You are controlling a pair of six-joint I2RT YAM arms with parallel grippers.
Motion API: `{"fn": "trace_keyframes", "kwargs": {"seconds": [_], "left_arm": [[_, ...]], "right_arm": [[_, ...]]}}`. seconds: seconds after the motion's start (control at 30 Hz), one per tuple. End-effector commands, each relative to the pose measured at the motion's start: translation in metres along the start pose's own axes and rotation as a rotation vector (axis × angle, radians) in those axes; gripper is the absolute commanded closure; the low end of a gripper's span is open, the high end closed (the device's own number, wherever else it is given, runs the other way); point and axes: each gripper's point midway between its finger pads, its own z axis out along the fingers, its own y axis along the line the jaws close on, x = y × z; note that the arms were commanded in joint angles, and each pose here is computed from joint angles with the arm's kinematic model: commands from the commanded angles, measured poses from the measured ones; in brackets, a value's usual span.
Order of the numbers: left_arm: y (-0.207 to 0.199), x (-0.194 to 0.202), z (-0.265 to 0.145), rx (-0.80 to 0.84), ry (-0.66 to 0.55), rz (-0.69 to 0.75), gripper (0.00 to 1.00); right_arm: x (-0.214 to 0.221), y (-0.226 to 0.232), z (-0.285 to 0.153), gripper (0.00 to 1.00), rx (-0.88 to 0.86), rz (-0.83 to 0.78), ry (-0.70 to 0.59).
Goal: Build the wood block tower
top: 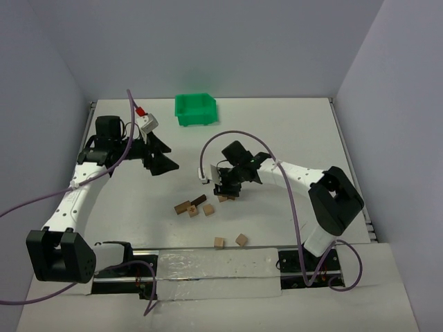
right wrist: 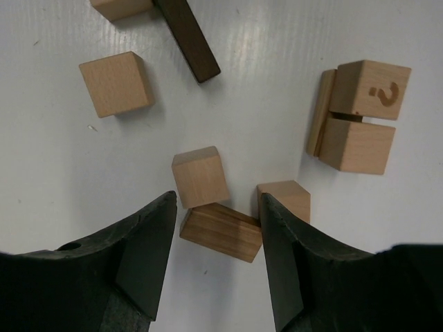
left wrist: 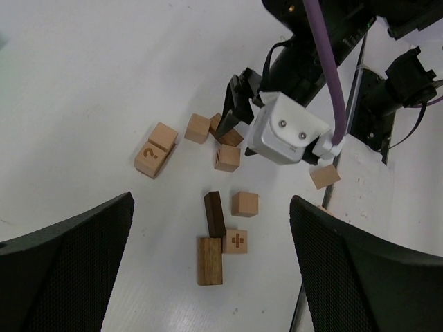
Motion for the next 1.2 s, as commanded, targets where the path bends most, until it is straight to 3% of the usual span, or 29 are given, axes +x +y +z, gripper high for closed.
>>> {"fn": "trace_keyframes", "kwargs": {"seconds": [0.0,0.47,0.57,0.8,1.17], "left_arm": [[-0.009,-0.022,-0.005,0.055,-0.04,0.055,0.01],[-0.006,-0.022,-0.007,0.047,-0.035,0.07,0.01],[-0.003,-0.021,-0.007,0.038,-0.033,0.071,0.01],[0.001,-0.017,-0.006,0.031,-0.03,0.065,0.01],[-0.001,-0.016,-0.008,0.035,-0.031,0.068,0.01]], "right_arm": [[-0.016,-0.007,0.003,0.41,-0.009,-0.091,-0.008],[-0.002,0.014,0.026,0.41,-0.113,-0.149,0.077],[0.0,0.021,0.031,0.45,-0.126,-0.164,0.09],[-0.009,0.041,0.035,0.64,-0.165,-0.165,0.079],[-0.019,0.052,0.041,0.65,-0.192,-0.121,0.057]]}}
